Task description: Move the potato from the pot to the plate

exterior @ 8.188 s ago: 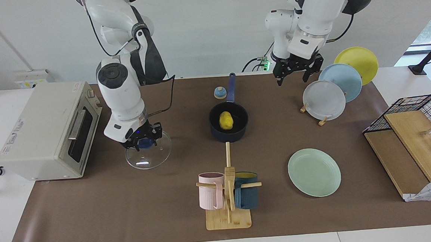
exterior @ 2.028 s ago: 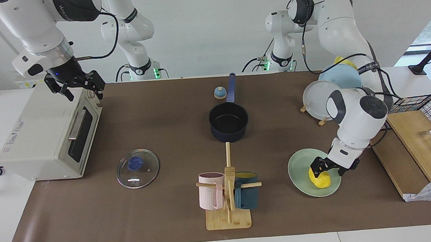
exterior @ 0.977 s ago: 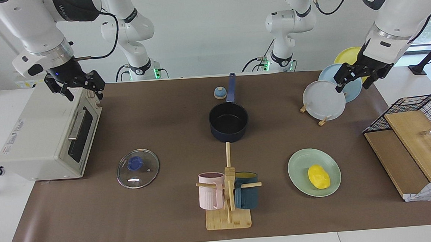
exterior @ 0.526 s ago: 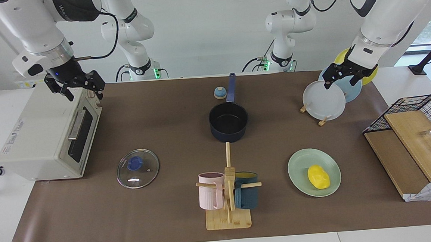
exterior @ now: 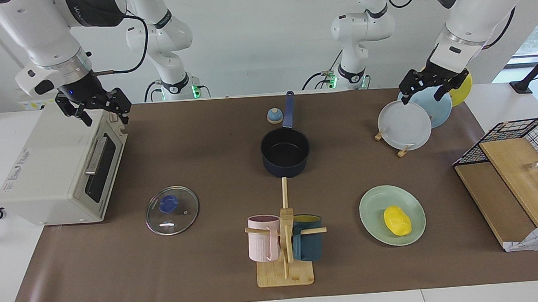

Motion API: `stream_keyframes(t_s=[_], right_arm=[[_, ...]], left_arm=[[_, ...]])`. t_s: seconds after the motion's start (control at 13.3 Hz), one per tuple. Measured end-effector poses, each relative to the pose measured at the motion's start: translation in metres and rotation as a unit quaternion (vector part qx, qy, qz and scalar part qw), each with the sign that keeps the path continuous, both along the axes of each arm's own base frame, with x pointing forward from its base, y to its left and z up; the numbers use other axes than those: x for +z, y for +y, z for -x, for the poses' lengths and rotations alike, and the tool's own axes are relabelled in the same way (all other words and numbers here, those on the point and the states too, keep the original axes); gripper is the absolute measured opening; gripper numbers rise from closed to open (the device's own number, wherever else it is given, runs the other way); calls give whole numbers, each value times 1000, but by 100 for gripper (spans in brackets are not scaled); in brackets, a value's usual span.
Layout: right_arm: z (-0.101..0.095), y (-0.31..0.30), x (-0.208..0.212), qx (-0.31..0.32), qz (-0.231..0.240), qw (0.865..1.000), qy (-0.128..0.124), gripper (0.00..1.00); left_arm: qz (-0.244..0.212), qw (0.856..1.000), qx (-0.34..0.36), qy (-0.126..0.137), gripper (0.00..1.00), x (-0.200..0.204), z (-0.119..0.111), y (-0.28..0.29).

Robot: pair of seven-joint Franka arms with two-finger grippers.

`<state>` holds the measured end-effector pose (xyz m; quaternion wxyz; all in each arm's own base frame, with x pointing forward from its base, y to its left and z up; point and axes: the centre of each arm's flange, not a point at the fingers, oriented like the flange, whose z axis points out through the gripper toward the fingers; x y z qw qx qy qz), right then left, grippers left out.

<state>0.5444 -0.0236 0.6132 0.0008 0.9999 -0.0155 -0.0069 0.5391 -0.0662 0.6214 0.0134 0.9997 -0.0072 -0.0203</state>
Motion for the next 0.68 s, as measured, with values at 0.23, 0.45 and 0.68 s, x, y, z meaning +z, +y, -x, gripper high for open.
stream_keyframes(t_s=[0.23, 0.45, 0.68], right_arm=[[0, 0, 0, 0, 0, 1000, 0, 100], [0, 0, 0, 0, 0, 1000, 0, 100], [0, 0, 0, 0, 0, 1000, 0, 100]], left_arm=[[0, 1000, -1, -1, 100, 1, 0, -1], [1, 1000, -2, -5, 100, 5, 0, -2], [1, 1000, -2, -6, 100, 6, 0, -2]])
